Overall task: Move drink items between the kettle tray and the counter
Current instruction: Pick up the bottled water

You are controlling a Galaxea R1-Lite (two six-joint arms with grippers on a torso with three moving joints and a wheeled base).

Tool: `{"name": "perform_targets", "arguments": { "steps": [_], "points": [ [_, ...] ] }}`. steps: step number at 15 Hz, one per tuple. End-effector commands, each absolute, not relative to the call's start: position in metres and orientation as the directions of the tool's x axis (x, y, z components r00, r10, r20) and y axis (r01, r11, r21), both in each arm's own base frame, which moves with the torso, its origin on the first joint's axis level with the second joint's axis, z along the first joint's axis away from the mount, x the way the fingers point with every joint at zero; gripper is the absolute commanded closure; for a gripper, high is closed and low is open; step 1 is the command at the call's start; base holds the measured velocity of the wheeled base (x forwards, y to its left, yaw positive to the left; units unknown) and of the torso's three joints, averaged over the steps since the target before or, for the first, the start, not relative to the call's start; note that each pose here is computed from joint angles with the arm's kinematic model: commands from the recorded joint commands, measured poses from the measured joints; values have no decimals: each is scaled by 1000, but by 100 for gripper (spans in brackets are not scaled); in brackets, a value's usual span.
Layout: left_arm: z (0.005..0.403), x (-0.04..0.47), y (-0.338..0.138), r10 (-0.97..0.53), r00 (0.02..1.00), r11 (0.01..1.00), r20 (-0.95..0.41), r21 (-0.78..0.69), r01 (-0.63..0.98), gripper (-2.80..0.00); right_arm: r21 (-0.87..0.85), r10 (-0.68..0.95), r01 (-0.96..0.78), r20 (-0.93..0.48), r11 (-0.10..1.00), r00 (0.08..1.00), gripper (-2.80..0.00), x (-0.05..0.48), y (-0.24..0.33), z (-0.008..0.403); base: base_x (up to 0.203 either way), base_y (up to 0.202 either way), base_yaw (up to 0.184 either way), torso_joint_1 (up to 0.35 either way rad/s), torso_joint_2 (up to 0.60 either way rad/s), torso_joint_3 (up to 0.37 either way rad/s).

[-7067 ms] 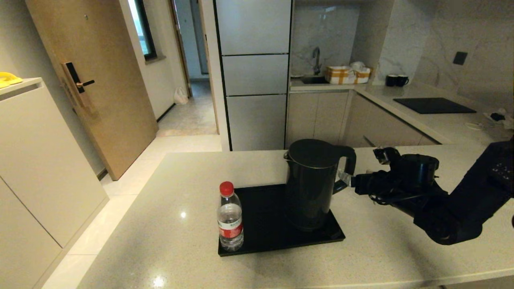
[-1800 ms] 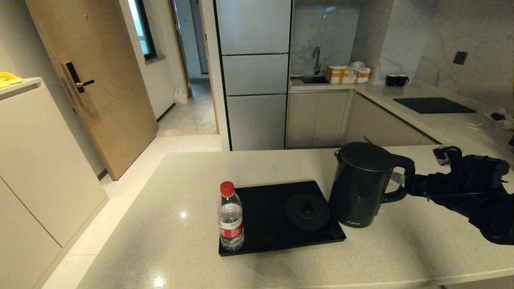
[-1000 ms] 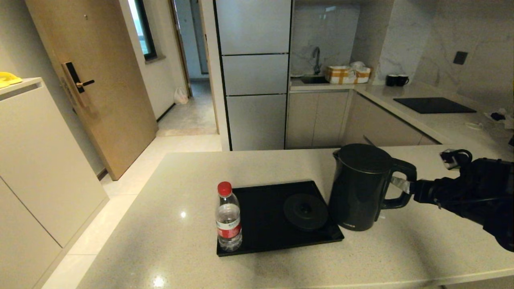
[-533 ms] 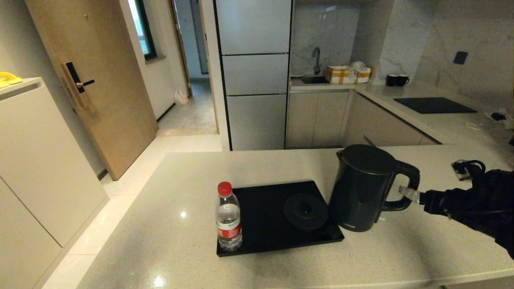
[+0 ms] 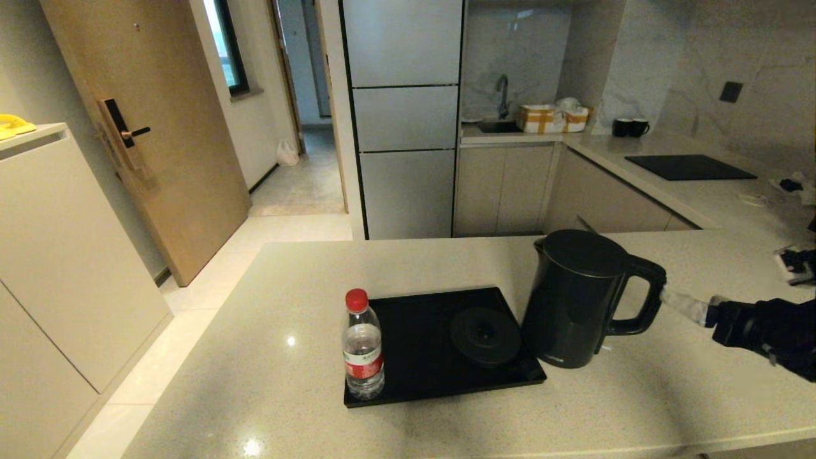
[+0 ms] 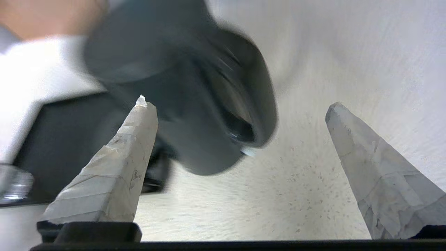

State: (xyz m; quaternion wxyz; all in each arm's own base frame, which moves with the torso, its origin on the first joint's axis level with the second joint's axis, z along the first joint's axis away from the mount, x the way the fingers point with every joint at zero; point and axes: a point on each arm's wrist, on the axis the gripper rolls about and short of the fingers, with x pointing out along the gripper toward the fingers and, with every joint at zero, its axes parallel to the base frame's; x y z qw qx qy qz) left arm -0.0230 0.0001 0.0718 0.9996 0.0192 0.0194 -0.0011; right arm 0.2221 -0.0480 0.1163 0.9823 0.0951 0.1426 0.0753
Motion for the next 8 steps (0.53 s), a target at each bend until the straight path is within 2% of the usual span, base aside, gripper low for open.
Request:
{"name": "perform_targets", "arguments": {
  "steps": [1,8],
  "points": [
    [72,-23,0,-2,999,999,-41,38,3,0,154,171,-152,-124,976,977,-280,164,-33,178,0,0,0,0,0,0],
    [72,-23,0,-2,999,999,-41,38,3,0,148,183,-159,-165,976,969,-280,-14,13,245,0,0,0,0,0,0]
  ]
}}
